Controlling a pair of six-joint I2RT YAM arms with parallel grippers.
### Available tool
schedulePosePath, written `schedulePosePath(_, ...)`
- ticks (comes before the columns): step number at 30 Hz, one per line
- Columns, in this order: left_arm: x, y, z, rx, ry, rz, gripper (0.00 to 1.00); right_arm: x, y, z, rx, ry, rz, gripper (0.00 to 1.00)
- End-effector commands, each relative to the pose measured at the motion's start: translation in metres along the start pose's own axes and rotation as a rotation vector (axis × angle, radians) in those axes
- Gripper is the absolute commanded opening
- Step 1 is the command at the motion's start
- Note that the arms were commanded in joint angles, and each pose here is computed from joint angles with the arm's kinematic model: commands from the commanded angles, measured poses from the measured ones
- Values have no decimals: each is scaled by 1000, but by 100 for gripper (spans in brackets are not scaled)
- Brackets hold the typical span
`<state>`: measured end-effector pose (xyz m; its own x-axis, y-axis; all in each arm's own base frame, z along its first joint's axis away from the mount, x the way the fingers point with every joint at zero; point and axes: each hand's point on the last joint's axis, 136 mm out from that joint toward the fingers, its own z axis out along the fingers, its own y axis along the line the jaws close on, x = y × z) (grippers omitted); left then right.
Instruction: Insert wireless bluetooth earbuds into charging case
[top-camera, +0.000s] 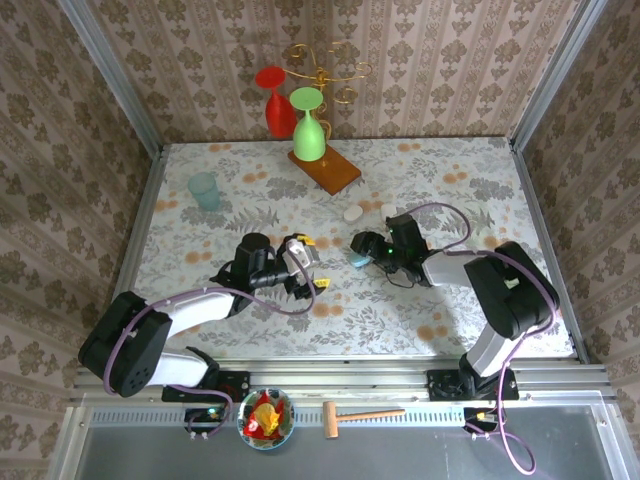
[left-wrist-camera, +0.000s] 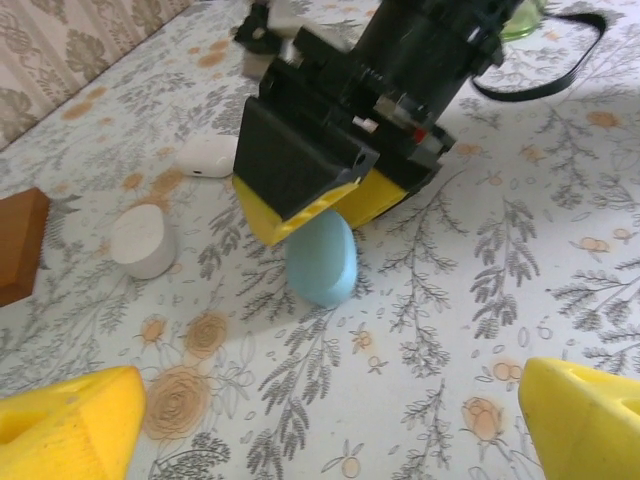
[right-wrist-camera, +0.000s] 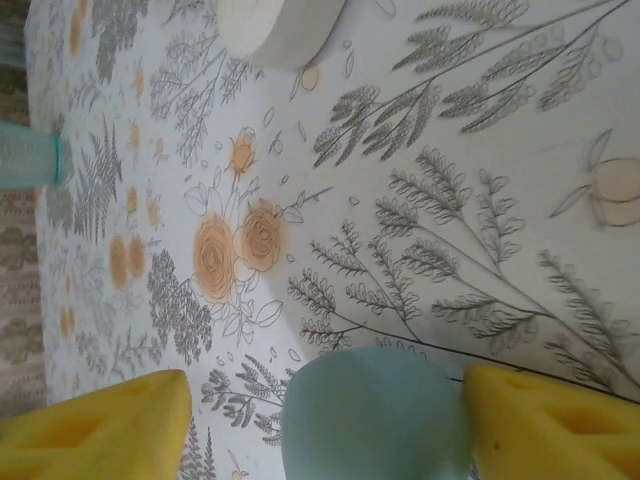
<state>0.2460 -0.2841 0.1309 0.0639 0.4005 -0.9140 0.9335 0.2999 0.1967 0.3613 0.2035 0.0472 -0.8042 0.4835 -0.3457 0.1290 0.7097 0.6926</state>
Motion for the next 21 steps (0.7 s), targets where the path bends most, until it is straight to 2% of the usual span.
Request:
schedulePosePath(1,-9,30,-10,-147,-33,-16,97,-14,-36,-24,203,-78,-73,86)
schedulePosePath(4,-1,65,-26,-332,-19,-83,97,-35,-36,-53,295,-167,-196,94)
schedulePosePath(6,6,94,-46,-512,8,-131,97,-50,-34,-73,354,-224,-313,98)
schedulePosePath(8,16,118,-71,-680,30,-195,97,-68,-28,-99,403,-308,-411,99)
schedulePosePath(11,25,144,-107,-841,-22,-298,95,-89,-22,-128,466,-422,-562,99)
schedulePosePath(15,28,151,-126,-925,42,-259,97,-113,-30,-155,571,-535,-685,100)
schedulePosePath(21,53,168,-146,-1000,126,-243,98,-134,-73,-158,607,-634,-678,100)
